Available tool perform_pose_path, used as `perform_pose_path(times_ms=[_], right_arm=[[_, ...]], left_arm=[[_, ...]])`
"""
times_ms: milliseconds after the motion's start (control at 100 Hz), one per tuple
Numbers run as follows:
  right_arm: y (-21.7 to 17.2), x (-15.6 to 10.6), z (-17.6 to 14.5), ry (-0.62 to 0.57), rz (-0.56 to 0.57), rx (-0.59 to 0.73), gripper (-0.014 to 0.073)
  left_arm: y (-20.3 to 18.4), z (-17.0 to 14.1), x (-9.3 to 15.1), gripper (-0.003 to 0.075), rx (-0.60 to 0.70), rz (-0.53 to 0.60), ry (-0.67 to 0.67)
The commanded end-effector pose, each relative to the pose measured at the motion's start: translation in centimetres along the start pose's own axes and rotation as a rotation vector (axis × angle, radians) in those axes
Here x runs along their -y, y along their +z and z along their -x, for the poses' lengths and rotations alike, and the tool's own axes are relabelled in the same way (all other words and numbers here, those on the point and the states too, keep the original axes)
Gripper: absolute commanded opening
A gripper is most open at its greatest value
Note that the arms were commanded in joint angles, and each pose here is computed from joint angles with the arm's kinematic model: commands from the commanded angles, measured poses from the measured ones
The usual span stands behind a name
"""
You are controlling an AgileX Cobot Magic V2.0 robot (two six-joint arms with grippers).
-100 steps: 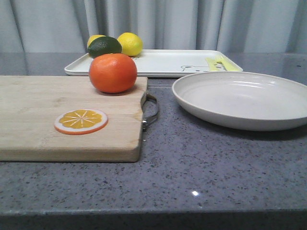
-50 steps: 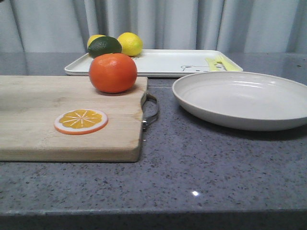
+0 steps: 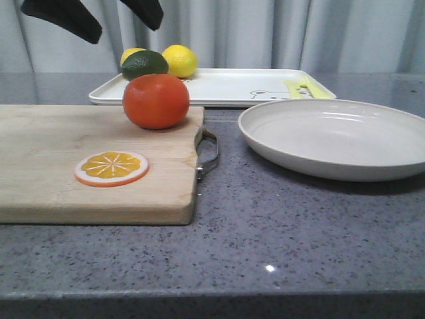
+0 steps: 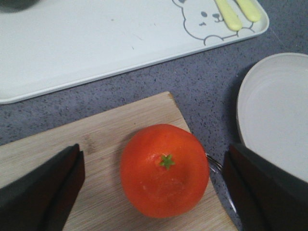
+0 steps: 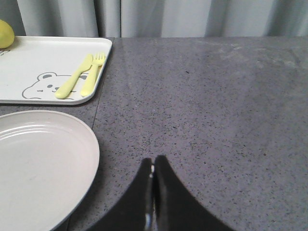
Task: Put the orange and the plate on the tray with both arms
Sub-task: 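Lower the left gripper around the orange on the cutting board and close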
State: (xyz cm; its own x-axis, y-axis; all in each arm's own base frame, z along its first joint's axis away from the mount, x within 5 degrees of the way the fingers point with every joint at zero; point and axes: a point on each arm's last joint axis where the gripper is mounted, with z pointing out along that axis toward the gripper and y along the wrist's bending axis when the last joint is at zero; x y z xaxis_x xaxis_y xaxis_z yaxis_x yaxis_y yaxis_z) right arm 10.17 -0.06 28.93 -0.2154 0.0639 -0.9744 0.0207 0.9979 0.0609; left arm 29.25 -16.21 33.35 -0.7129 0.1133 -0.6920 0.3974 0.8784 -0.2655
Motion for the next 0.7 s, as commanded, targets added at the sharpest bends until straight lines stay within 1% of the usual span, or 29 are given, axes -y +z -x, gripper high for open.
perform_pose_path(times_ms=[0,90,210,420,690], right_arm=[[-0.2,-0.1,1.9,-0.007,0.005,0.112,-0.0057],[-0.2,-0.1,1.9,-0.007,0.005,0.112,-0.0057],[-0.2,-0.1,1.9,-0.007,0.005,0.112,-0.0057],[-0.2,-0.1,1.9,-0.007,0.005,0.111,-0.0057],[-0.2,-0.1,1.9,-0.007,0.004,0.109,-0.0057]], left_arm=[[-0.7,1.7,1.0,0.0568,0.032,-0.04,-0.009],[0.2,2.1,1.1,0.0568,-0.012,-0.045,-0.013],[1.2,2.3,1.1,0.0568,-0.032,-0.049,-0.022],[2.4,1.8,1.0,0.0568,-0.079,-0.054,-0.042],[3.0,1.6,0.9,0.0568,-0.099,-0.064,-0.062]])
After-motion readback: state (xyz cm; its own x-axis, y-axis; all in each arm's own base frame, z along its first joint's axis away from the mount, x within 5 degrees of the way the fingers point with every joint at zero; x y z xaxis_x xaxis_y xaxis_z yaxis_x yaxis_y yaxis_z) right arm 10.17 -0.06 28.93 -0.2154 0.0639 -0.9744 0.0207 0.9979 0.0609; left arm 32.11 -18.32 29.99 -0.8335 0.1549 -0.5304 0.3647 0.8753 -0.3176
